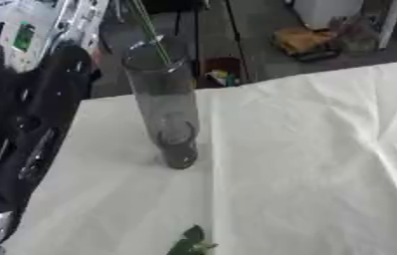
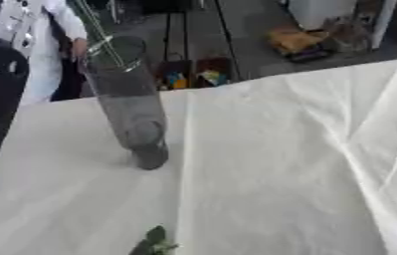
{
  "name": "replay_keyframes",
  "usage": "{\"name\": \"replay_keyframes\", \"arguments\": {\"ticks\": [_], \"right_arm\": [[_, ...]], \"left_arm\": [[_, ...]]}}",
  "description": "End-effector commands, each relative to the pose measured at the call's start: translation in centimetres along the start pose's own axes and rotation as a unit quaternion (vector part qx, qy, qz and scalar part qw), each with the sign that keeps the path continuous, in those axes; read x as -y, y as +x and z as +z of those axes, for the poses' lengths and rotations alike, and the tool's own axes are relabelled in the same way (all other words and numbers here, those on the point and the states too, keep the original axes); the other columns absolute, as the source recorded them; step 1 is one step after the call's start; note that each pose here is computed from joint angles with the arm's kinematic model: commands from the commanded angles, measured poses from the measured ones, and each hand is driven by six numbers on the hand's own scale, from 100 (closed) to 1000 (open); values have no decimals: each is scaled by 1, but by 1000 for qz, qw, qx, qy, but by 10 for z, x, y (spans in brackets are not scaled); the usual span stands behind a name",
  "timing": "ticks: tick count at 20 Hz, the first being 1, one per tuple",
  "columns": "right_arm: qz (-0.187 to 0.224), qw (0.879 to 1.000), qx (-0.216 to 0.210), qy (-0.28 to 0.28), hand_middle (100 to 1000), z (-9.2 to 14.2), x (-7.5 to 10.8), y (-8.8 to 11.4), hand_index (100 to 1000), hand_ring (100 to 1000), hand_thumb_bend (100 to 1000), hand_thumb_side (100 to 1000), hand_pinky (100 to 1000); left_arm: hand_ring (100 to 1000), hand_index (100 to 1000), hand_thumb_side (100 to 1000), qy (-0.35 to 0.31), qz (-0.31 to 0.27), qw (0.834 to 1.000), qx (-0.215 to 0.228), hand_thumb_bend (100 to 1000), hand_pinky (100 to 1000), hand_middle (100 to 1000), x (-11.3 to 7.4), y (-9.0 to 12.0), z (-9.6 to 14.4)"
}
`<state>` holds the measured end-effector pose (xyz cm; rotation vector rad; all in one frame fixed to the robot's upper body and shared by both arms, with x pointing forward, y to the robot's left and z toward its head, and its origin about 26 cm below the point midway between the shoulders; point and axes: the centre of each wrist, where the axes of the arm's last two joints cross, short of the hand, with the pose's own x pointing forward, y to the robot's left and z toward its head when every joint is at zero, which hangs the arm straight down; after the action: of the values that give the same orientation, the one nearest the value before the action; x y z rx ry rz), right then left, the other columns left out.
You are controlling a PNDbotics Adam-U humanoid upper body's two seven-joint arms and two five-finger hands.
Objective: Arrange flowers into the vase.
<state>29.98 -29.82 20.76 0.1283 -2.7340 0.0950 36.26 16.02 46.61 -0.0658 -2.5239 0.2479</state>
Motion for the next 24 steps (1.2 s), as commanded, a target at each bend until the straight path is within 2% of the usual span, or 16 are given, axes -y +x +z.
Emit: {"name": "replay_keyframes", "arguments": {"ticks": [1, 8, 24], "right_arm": [[1, 1000, 15, 8, 383, -7, 0, 5, 882, 761, 100, 870, 828], [1, 1000, 15, 8, 380, -7, 0, 5, 883, 762, 100, 871, 830], [0, 1000, 13, 10, 375, -6, 0, 5, 886, 766, 100, 878, 838]], "left_arm": [[100, 100, 322, -3, -2, 1000, 15, 192, 100, 100, 0, 7, -2], [100, 100, 322, -12, -8, 1000, 16, 189, 100, 100, 0, 4, 1], [100, 100, 297, -10, -65, 997, 39, 186, 100, 100, -4, 3, 1]]}}
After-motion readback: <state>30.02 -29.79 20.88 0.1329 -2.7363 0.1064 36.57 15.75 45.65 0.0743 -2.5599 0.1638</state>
